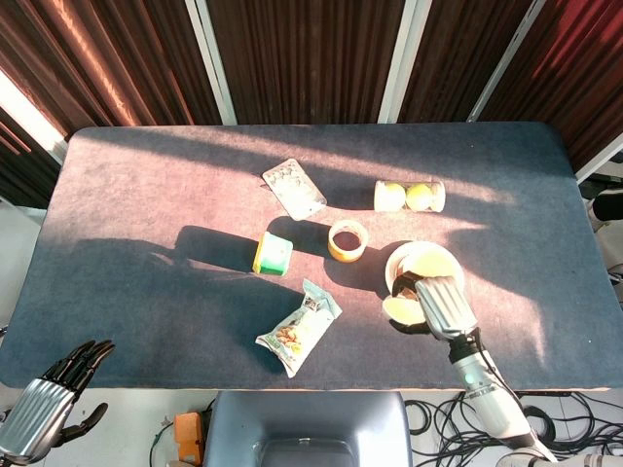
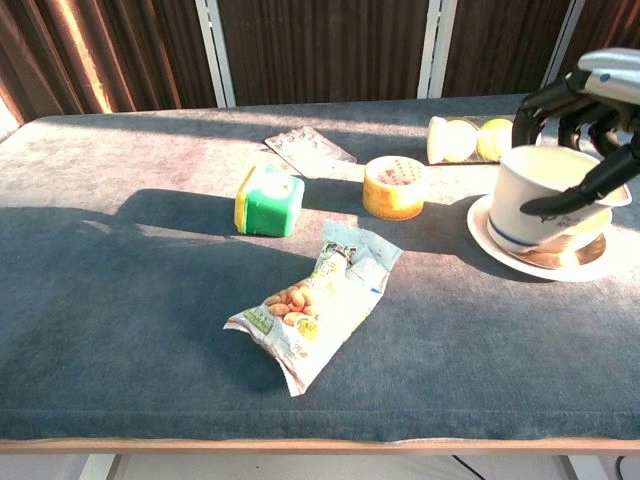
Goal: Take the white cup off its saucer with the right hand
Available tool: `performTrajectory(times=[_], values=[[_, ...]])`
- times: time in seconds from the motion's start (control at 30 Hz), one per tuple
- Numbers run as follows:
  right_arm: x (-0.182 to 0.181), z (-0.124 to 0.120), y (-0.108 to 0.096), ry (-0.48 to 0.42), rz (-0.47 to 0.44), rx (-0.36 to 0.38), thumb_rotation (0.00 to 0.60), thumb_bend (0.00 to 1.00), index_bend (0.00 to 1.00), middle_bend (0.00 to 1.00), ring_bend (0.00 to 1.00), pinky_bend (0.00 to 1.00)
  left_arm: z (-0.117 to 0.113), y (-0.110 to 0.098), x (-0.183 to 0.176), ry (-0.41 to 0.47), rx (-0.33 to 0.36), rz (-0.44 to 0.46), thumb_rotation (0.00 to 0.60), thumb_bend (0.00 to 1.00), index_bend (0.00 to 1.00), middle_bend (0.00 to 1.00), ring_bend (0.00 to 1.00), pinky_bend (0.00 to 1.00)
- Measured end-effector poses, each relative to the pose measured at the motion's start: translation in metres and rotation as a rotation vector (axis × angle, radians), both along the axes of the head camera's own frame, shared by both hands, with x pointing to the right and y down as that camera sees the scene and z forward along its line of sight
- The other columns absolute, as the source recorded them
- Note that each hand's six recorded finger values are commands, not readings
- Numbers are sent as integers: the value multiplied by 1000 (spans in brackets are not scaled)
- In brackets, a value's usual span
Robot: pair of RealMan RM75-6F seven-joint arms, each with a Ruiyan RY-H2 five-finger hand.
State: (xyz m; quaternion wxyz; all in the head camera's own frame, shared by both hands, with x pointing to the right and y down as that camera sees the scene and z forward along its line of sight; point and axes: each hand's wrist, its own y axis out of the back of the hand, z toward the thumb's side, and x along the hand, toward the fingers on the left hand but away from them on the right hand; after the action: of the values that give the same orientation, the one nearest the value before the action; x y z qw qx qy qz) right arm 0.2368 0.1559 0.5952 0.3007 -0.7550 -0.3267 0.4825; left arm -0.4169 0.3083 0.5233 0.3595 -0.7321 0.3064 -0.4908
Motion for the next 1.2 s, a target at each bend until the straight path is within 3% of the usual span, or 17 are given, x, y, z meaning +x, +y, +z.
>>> performTrajectory(times=[0.13,0.37,0.63,0.73,0.8,0.9,1.07,1.2], values=[[0,9,13,26,-48,-78,600,87,529,463,597,820,0,0,0,0,0,0,600,303,58,103,105,324],[-6,25,25,27,-94,-145,600,87,485,462,545,775,0,0,0,0,-3,0,600,303,58,104,110,324],[-3,53,35,26,-126,-195,600,87,406,397,390,683,0,0,-1,1,-4,-1,600,304,58,106,112,325],[-3,55,38,21,-133,-203,600,87,357,340,312,577,0,0,-1,1,-4,0,600,303,58,107,113,325],[-3,55,39,16,-138,-207,600,88,297,288,244,414,0,0,0,2,-3,1,600,303,58,107,113,325],[-2,55,40,4,-143,-211,600,87,180,182,134,259,0,0,0,1,-3,0,600,303,58,107,113,325],[0,50,39,-27,-149,-204,600,86,9,6,2,153,0,0,0,1,-2,0,600,302,58,108,113,325],[4,36,35,-43,-158,-137,600,83,0,0,0,134,-2,0,-1,2,2,-3,600,303,58,108,114,326]])
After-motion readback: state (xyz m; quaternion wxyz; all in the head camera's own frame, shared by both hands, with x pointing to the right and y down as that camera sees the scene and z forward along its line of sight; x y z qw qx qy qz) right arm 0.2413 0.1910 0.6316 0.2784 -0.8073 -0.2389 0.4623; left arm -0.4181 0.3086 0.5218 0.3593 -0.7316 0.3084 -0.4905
